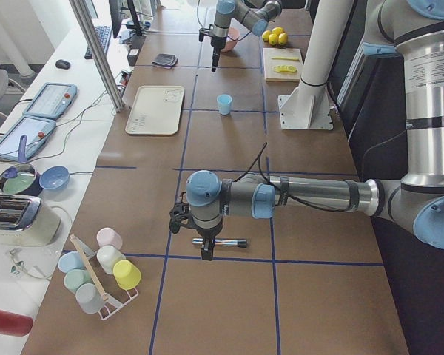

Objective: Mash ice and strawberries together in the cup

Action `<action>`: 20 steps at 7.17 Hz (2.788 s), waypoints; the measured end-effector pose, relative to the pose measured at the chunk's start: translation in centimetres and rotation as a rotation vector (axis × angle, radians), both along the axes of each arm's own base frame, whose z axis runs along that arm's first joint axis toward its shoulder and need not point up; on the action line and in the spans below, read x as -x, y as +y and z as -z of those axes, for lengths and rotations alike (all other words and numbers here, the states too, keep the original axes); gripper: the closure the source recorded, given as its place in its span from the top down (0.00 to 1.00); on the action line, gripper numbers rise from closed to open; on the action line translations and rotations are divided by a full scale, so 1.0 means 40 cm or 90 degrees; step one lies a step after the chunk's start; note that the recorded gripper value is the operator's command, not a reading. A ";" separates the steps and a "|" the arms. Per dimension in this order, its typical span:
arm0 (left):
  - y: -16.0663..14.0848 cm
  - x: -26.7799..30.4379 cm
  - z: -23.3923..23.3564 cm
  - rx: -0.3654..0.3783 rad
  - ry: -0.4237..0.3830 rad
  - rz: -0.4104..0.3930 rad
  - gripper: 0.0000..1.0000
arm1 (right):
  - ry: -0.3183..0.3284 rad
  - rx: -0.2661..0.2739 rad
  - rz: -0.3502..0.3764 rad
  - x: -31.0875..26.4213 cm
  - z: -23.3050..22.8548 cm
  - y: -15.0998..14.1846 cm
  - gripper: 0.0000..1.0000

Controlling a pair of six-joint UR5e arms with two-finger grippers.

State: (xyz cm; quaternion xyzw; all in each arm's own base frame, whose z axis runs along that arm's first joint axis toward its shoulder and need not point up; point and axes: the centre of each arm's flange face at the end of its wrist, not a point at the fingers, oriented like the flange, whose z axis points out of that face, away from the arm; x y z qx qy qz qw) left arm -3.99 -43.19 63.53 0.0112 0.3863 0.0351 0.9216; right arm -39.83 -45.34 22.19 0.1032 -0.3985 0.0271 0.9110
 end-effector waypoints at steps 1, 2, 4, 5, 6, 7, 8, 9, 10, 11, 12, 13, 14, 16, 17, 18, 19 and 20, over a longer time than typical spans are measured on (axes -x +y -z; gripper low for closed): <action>0.000 -0.001 0.000 0.000 0.000 0.000 1.00 | 0.013 -0.009 0.030 -0.152 -0.101 -0.010 0.99; 0.000 -0.001 0.000 0.001 0.000 0.000 1.00 | 0.021 -0.018 0.056 -0.291 -0.212 -0.011 0.99; 0.000 -0.001 0.000 0.001 0.000 0.000 1.00 | 0.013 -0.040 0.088 -0.500 -0.453 0.035 0.99; 0.000 -0.001 0.000 0.001 0.001 0.000 1.00 | 0.011 -0.042 0.096 -0.577 -0.559 0.076 0.99; 0.000 -0.001 0.000 0.001 0.001 0.000 1.00 | 0.015 -0.041 0.100 -0.625 -0.652 0.111 0.98; 0.000 -0.001 0.000 0.001 0.001 0.000 1.00 | 0.019 -0.035 0.098 -0.645 -0.734 0.125 0.98; 0.000 -0.001 0.001 0.000 0.001 0.000 1.00 | 0.024 -0.025 0.093 -0.646 -0.797 0.122 0.97; 0.000 -0.001 0.002 0.000 0.001 0.000 1.00 | 0.029 -0.015 0.089 -0.645 -0.835 0.117 0.94; 0.000 -0.001 0.002 0.000 0.001 0.000 1.00 | 0.033 -0.010 0.087 -0.645 -0.853 0.115 0.89; 0.000 -0.001 0.002 0.000 0.001 0.000 1.00 | 0.036 -0.005 0.088 -0.642 -0.863 0.117 0.86; 0.000 -0.002 0.002 0.000 0.002 0.000 1.00 | 0.041 -0.002 0.093 -0.632 -0.872 0.119 0.84; -0.001 -0.002 0.003 -0.001 0.002 -0.001 1.00 | 0.046 -0.001 0.099 -0.620 -0.879 0.123 0.81; -0.002 -0.003 0.003 -0.002 0.002 -0.001 1.00 | 0.050 -0.001 0.103 -0.612 -0.882 0.125 0.76; -0.002 -0.003 0.004 -0.003 0.002 -0.002 1.00 | 0.053 0.001 0.109 -0.603 -0.889 0.130 0.26; -0.002 -0.003 0.005 -0.003 0.002 -0.002 1.00 | 0.054 0.002 0.110 -0.603 -0.892 0.131 0.08; -0.003 -0.003 0.005 -0.003 0.002 -0.002 1.00 | 0.055 0.002 0.112 -0.603 -0.894 0.133 0.02; -0.003 -0.003 0.005 -0.003 0.002 -0.002 1.00 | 0.055 0.002 0.113 -0.603 -0.895 0.134 0.02; -0.004 -0.004 0.006 -0.004 0.002 -0.002 1.00 | 0.054 0.002 0.114 -0.602 -0.895 0.133 0.02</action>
